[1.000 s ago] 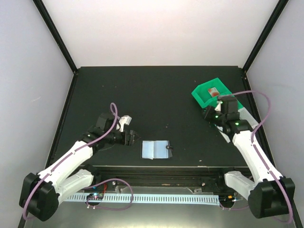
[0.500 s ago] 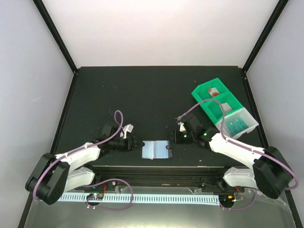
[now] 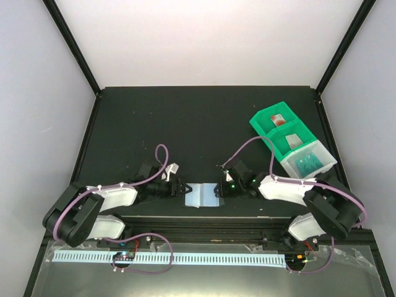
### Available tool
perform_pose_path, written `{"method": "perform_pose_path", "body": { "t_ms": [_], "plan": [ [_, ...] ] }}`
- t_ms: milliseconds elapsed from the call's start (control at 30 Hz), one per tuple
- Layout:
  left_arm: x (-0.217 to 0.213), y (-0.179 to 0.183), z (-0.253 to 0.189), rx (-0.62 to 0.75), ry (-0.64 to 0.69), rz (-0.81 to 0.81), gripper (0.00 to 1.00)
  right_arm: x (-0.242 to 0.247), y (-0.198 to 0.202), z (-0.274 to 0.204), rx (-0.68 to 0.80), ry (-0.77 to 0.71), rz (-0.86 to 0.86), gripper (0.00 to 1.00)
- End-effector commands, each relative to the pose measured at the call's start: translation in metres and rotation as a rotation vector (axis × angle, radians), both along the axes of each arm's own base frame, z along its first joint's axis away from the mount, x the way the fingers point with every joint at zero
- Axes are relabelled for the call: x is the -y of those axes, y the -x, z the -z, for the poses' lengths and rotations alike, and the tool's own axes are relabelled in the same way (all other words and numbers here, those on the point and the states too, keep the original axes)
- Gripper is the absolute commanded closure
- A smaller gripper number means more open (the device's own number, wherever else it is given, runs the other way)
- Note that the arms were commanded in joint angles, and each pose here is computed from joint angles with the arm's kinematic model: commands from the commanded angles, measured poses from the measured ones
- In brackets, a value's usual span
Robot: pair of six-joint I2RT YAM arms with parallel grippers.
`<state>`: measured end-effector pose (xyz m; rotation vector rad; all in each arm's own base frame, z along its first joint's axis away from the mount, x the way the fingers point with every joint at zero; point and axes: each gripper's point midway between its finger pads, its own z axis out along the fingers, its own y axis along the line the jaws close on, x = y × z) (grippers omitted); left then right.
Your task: Take the credit cards out of the card holder
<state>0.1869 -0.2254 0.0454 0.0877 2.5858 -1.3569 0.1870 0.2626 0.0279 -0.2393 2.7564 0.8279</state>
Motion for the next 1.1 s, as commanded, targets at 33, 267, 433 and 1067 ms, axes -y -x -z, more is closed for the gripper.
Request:
{"method": "perform_pose_path", "body": {
  "t_ms": [33, 267, 433, 1067],
  "plan": [
    [0.004, 0.0, 0.012, -0.001, -0.008, 0.007, 0.44, -0.007, 0.0, 0.01, -0.003, -0.016, -0.002, 0.76],
    [0.011, 0.001, 0.01, -0.017, 0.023, 0.02, 0.73, -0.004, 0.001, 0.015, 0.0, -0.006, 0.026, 0.81],
    [0.019, 0.001, -0.006, -0.005, 0.077, 0.031, 0.88, -0.003, 0.0, 0.015, 0.001, -0.01, 0.044, 0.83],
    [0.024, -0.003, -0.009, -0.005, 0.048, -0.008, 0.88, -0.002, -0.008, 0.005, 0.038, -0.011, 0.069, 0.84]
  ]
}}
